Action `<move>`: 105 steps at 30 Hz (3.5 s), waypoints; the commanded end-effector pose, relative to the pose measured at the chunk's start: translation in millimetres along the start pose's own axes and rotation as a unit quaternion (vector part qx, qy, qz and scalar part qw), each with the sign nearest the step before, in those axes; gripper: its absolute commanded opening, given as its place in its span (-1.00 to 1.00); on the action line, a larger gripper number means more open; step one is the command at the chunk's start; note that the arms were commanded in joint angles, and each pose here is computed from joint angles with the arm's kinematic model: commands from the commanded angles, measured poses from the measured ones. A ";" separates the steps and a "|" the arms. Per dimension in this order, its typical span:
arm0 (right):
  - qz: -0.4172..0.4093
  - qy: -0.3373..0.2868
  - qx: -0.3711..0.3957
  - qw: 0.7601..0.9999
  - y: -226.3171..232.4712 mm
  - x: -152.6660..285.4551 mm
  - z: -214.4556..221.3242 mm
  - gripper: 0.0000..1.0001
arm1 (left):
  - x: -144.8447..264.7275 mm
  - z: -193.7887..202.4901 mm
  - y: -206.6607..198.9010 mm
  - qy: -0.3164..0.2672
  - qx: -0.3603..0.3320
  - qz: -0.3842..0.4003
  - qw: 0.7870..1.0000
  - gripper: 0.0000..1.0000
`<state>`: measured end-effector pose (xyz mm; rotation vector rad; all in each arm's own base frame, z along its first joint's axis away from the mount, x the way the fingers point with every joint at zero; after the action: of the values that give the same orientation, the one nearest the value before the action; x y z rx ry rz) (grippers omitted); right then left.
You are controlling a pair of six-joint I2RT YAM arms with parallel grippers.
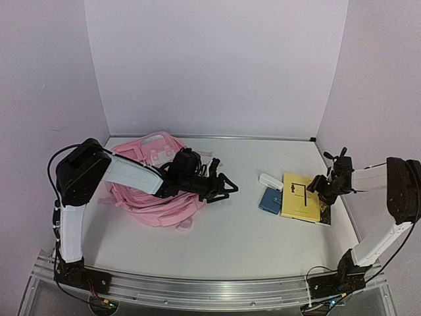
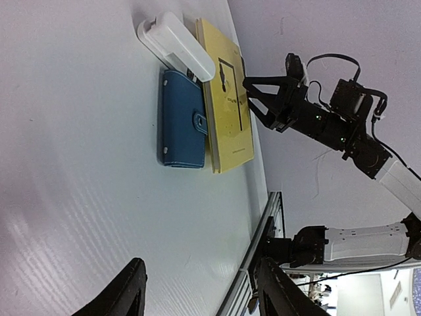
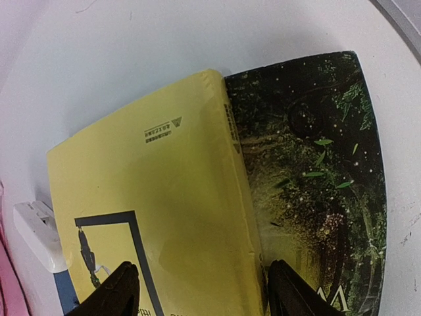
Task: Pack the student bag
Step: Pick up the book from the center of the board.
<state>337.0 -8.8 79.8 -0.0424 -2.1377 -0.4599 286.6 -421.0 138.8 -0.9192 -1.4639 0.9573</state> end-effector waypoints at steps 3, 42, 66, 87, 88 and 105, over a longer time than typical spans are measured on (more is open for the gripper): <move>-0.030 0.087 -0.024 0.995 3.9 3.0 45.8 0.28 | -38.6 8.1 -27.9 0.027 0.017 0.101 0.994 0.12; -0.104 0.168 0.088 0.976 124.1 -48.6 93.3 0.23 | -55.8 20.4 64.0 0.013 0.106 -0.023 0.994 0.10; -0.105 0.157 0.080 0.979 128.2 -43.4 102.2 0.22 | -49.2 -6.7 10.9 -0.059 -0.008 0.054 0.997 -0.58; -0.222 -0.086 0.155 0.959 180.2 102.1 8.8 0.96 | 37.9 22.0 -76.8 0.049 -0.150 0.109 0.981 -1.00; -0.239 -0.086 0.174 0.951 186.3 109.2 6.6 0.96 | 45.1 27.0 -81.5 0.065 -0.165 0.106 0.978 -1.00; -0.480 0.046 0.295 0.825 239.1 149.7 29.9 0.88 | 149.9 63.5 -106.5 0.221 -0.242 0.138 0.935 -1.00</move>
<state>293.2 186.6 239.6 1.1439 -2.1198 -0.2836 224.1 -335.6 246.4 -1.3851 -1.2564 0.6120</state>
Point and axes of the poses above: each gripper's point midway between its finger pads, its own x axis back along the fingers, its own y axis along the line the jaws close on, z = x × y, the point moved 6 cm from there along x, back along the fingers, and after that the axes turned 14 degrees about x, right-handed, at the moved point
